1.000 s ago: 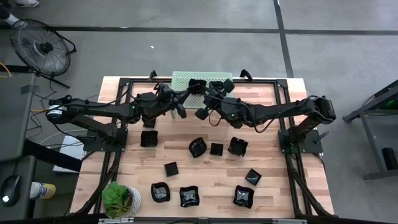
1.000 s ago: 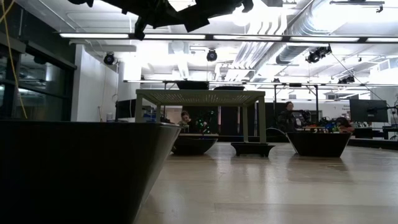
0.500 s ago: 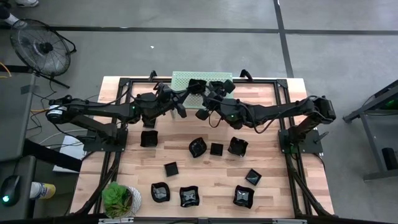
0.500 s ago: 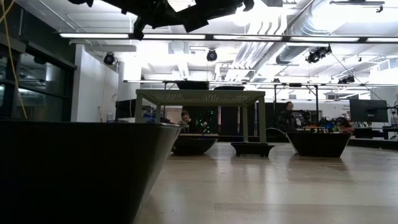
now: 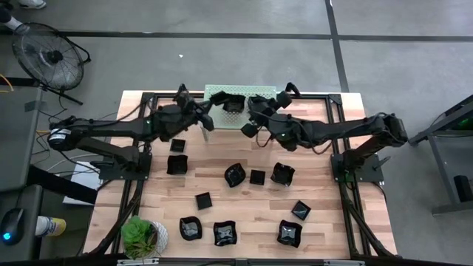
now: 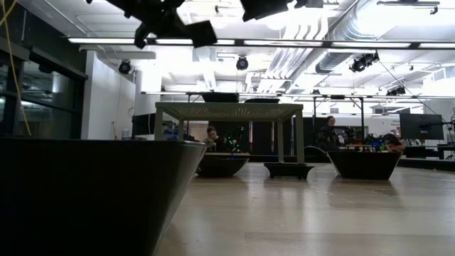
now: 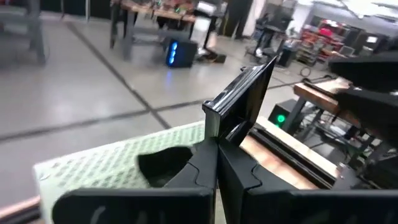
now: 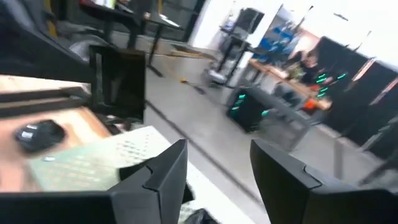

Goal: Pick & Place Mini shaped plates
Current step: Put the square shaped plate on the shelf

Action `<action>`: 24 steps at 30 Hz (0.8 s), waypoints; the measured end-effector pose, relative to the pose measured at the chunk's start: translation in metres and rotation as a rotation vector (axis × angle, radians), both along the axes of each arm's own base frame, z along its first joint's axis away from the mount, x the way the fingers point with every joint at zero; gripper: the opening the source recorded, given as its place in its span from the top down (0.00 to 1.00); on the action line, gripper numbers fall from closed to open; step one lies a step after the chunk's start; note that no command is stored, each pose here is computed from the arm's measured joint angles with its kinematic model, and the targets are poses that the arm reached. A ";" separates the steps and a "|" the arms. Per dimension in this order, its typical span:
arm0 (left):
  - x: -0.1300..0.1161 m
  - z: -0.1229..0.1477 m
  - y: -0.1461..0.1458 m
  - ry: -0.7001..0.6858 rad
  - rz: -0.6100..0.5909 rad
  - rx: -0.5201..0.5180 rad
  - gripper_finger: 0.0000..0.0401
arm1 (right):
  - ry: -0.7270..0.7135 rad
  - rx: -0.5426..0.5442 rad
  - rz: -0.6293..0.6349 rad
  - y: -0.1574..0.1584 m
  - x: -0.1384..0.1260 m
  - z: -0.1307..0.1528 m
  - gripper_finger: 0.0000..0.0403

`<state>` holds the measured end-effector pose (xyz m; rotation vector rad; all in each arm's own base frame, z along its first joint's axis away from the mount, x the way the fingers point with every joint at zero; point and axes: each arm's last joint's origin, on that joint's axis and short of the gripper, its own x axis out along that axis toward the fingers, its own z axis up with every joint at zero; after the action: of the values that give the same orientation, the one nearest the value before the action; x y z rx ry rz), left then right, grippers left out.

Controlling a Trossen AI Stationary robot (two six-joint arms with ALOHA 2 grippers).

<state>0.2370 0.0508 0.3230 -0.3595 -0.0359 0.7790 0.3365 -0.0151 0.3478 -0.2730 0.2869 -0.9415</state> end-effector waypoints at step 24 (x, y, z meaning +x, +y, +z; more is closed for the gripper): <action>-0.070 -0.029 0.111 -0.088 -0.166 -0.706 1.00 | 0.038 0.269 0.086 0.002 -0.059 0.013 0.61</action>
<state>0.1670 0.1618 0.2937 -1.0532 0.1897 0.5906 0.2778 -0.0132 0.3604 -0.0550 0.4294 -0.8033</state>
